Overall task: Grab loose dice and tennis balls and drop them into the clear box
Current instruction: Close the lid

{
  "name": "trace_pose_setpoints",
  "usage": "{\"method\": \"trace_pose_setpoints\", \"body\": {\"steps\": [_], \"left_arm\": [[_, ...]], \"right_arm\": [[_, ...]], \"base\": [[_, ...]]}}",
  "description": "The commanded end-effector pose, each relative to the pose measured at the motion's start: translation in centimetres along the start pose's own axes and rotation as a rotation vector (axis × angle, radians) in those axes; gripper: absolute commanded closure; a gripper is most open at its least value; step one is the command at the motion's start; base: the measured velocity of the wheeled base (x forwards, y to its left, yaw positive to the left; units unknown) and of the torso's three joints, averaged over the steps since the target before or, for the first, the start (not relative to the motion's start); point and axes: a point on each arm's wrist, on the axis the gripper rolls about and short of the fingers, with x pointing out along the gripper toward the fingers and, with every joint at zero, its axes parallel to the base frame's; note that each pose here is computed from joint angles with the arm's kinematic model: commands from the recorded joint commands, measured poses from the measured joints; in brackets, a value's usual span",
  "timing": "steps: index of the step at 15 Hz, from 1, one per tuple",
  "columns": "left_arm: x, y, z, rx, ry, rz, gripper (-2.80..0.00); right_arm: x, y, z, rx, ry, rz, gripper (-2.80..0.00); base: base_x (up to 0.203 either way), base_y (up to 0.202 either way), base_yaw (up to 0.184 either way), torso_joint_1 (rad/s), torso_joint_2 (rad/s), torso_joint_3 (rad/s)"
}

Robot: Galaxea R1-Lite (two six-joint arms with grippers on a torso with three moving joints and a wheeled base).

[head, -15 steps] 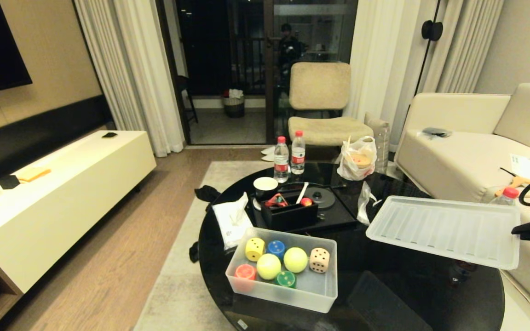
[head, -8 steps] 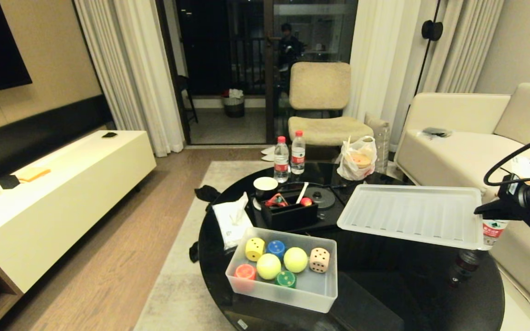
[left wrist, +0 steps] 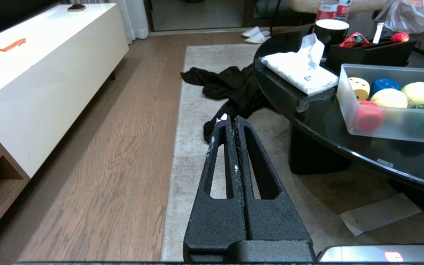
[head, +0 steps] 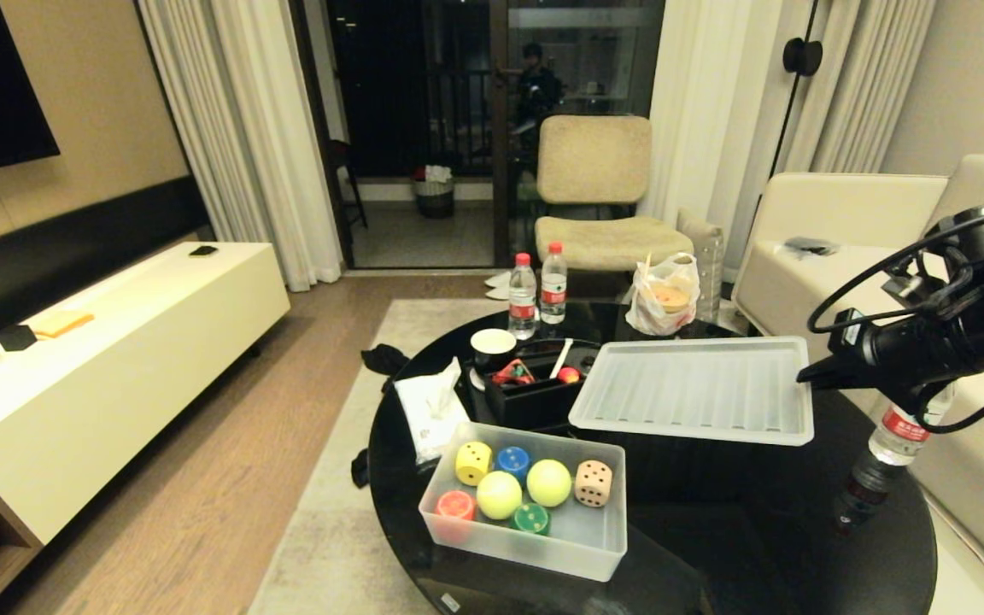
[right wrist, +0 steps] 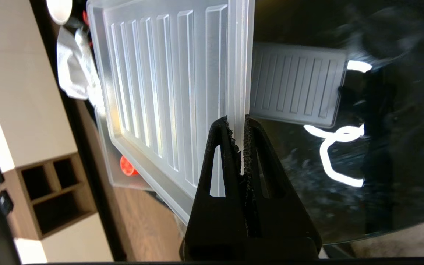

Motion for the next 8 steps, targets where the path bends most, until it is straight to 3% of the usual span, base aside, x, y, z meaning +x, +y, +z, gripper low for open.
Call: {"method": "trace_pose_setpoints", "body": {"steps": [1, 8], "left_arm": [[0.0, 0.0, 0.0, 0.000, 0.002, -0.001, 0.00], [0.0, 0.0, 0.0, 0.000, 0.002, 0.001, 0.00]], "right_arm": [[2.0, 0.6, -0.4, 0.010, 0.054, 0.007, 0.00], [6.6, 4.3, -1.6, -0.039, 0.155, 0.048, 0.00]], "base": [[0.000, 0.000, 0.000, 0.000, 0.00, 0.000], [0.000, 0.000, 0.000, 0.000, 0.00, 0.000]]}}
